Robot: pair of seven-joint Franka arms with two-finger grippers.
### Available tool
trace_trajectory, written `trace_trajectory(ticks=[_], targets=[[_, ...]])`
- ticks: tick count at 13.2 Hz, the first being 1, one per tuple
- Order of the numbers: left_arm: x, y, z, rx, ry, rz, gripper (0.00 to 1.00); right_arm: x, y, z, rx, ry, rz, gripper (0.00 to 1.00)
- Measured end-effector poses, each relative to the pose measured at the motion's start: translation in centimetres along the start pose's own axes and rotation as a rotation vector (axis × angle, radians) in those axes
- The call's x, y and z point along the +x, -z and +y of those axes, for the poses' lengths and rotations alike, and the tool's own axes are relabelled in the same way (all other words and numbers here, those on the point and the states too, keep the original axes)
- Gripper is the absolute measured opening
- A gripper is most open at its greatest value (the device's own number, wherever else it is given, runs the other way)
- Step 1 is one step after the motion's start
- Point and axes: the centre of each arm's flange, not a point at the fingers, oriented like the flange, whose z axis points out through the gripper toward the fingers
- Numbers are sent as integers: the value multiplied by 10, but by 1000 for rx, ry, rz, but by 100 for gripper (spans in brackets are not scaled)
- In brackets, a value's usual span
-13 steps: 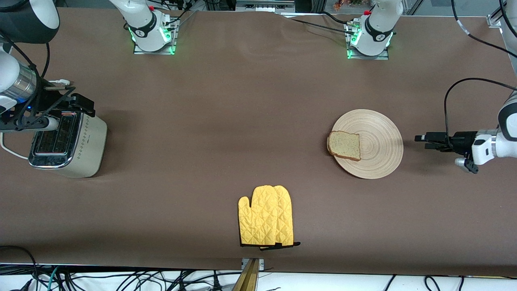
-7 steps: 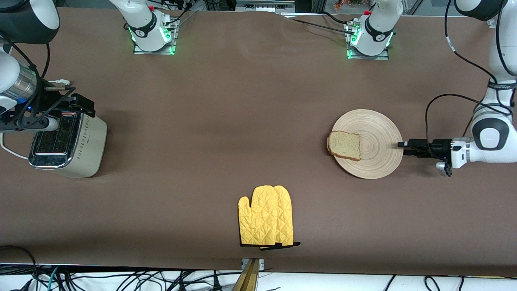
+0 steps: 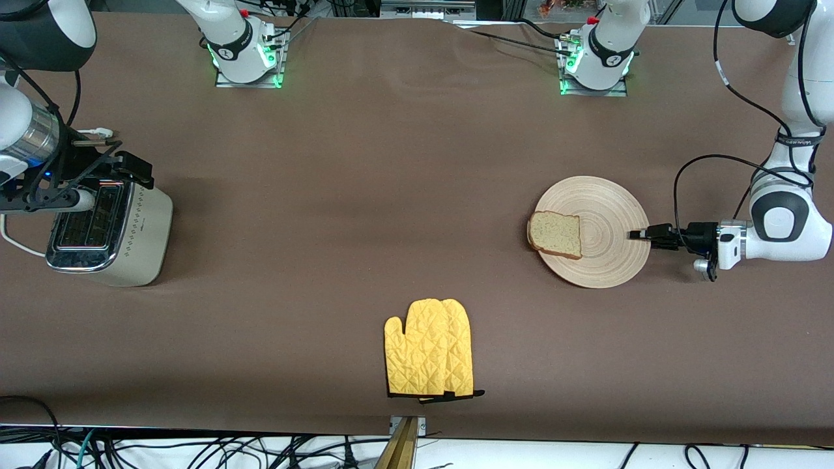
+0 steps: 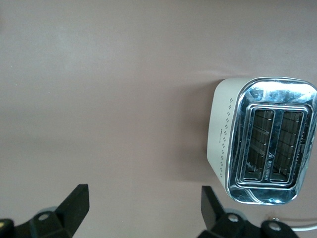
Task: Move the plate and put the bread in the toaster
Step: 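Reach the left gripper to the wooden plate rim and grip it, then slide the wooden plate with the left gripper toward the table middle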
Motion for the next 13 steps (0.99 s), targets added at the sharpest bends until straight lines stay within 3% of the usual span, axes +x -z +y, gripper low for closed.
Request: trace_trajectory(ticks=[1,6,10,12,13], targets=[[0,1,1,-12,-7,0,12,0,0,0,0,0,0,100],[7,-4,15,-35,-33,-3,11,0,0,0,0,0,1,100],[54,-41,87,-109,-138,-31,9,0,0,0,0,0,1,100],[79,-83,139,-172,-102,-54,9,0,0,1,0,-1,1,100],[90,-112,166,-159,-72,-86,9,0,0,1,0,-2,1,100]])
